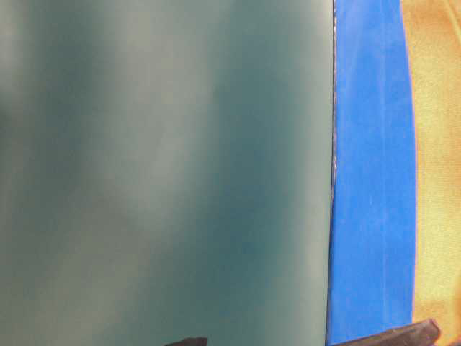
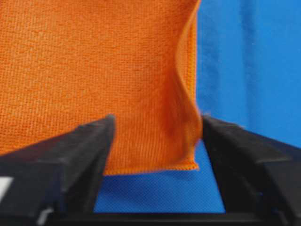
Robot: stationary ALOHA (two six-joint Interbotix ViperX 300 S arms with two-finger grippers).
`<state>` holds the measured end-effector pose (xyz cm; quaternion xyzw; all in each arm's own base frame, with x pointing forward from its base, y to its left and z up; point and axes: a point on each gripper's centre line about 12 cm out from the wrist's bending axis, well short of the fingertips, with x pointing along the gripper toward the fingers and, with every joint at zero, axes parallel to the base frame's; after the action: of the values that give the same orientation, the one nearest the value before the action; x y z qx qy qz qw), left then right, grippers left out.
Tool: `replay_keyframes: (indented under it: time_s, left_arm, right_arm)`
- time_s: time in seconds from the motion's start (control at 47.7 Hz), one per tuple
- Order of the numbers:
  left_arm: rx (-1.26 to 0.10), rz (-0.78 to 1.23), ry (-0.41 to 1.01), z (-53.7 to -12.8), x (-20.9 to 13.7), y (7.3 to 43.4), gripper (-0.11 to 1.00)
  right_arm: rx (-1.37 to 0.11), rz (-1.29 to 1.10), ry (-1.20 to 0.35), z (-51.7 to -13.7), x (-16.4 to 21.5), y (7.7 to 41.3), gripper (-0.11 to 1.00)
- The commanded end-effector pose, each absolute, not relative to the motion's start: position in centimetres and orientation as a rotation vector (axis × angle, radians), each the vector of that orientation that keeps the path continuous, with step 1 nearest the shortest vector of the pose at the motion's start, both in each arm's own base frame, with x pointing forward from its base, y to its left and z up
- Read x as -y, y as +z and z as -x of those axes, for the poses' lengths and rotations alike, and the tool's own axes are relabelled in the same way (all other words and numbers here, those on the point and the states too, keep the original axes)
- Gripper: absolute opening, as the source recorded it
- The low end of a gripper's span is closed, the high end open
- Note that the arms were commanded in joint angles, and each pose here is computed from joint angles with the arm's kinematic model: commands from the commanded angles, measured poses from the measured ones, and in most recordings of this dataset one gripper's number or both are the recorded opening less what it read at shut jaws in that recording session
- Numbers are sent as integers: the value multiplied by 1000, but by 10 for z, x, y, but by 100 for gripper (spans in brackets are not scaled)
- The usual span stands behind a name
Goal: Fold the orange towel.
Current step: 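Release the folded edge and raise both grippers, then grasp the left and right corners of the folded towel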
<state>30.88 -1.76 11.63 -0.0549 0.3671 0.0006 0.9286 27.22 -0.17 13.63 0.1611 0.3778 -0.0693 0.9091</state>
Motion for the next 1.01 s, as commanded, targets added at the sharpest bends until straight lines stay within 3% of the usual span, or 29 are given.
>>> replay_keyframes:
  time_s: [0.0, 0.105, 0.231, 0.608, 0.986]
  left_arm:
    - [-712, 103, -2, -313, 16, 131, 70]
    - [-701, 97, 19, -311, 7, 143, 65]
    - [-668, 96, 63, -307, -10, 156, 60]
    - [-671, 125, 157, -306, -41, 153, 60]
    - [-797, 154, 217, -308, -60, 105, 60]
  right_arm:
    - [-733, -319, -126, -279, 1, 149, 42]
    - [-697, -277, -113, -281, 4, 160, 65]
    - [-651, -263, -150, -278, 20, 172, 59]
    - [-697, -284, -295, -278, 64, 160, 60]
    - [-833, -307, -348, -285, 81, 118, 60]
